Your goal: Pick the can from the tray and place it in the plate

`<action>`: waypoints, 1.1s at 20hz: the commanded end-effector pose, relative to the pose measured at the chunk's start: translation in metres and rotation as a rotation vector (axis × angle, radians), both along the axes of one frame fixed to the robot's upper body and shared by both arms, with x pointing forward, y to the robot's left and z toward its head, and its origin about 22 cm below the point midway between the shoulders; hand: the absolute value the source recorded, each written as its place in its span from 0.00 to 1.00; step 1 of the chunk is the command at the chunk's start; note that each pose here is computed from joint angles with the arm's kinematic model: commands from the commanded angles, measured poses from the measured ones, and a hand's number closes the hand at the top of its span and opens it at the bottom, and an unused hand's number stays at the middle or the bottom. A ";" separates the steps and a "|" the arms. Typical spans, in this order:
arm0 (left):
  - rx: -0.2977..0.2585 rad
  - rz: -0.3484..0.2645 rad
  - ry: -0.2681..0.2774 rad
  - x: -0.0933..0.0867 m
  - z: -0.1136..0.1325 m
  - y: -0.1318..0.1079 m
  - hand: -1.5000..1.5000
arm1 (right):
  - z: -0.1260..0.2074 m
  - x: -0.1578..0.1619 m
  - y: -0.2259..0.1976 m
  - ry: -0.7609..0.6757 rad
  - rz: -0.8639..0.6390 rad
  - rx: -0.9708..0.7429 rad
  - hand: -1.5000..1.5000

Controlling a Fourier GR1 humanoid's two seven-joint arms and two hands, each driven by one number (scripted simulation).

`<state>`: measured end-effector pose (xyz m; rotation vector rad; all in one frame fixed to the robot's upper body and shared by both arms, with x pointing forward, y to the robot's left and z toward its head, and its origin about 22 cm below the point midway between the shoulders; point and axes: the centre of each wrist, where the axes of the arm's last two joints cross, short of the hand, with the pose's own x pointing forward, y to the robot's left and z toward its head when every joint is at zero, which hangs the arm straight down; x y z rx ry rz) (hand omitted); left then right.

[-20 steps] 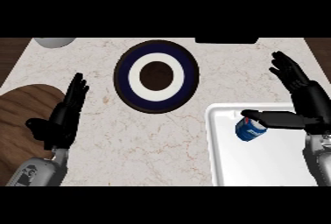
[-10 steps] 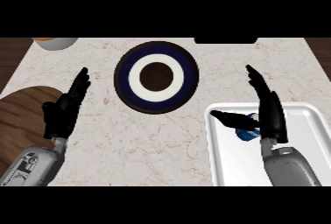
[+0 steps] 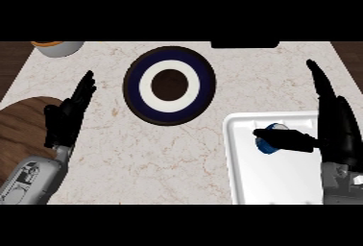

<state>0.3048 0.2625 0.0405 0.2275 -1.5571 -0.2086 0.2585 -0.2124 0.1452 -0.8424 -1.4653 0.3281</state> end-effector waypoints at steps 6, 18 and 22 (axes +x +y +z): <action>0.005 0.006 0.013 -0.003 -0.004 -0.014 0.50 | 0.064 -0.005 -0.027 0.432 -0.009 -0.171 0.00; 0.019 -0.018 -0.004 -0.010 -0.002 0.001 0.50 | 0.053 0.011 -0.037 0.620 0.007 -0.141 0.00; 0.009 -0.025 0.008 0.001 -0.014 -0.011 0.50 | 0.031 0.032 -0.030 0.667 0.012 -0.149 0.00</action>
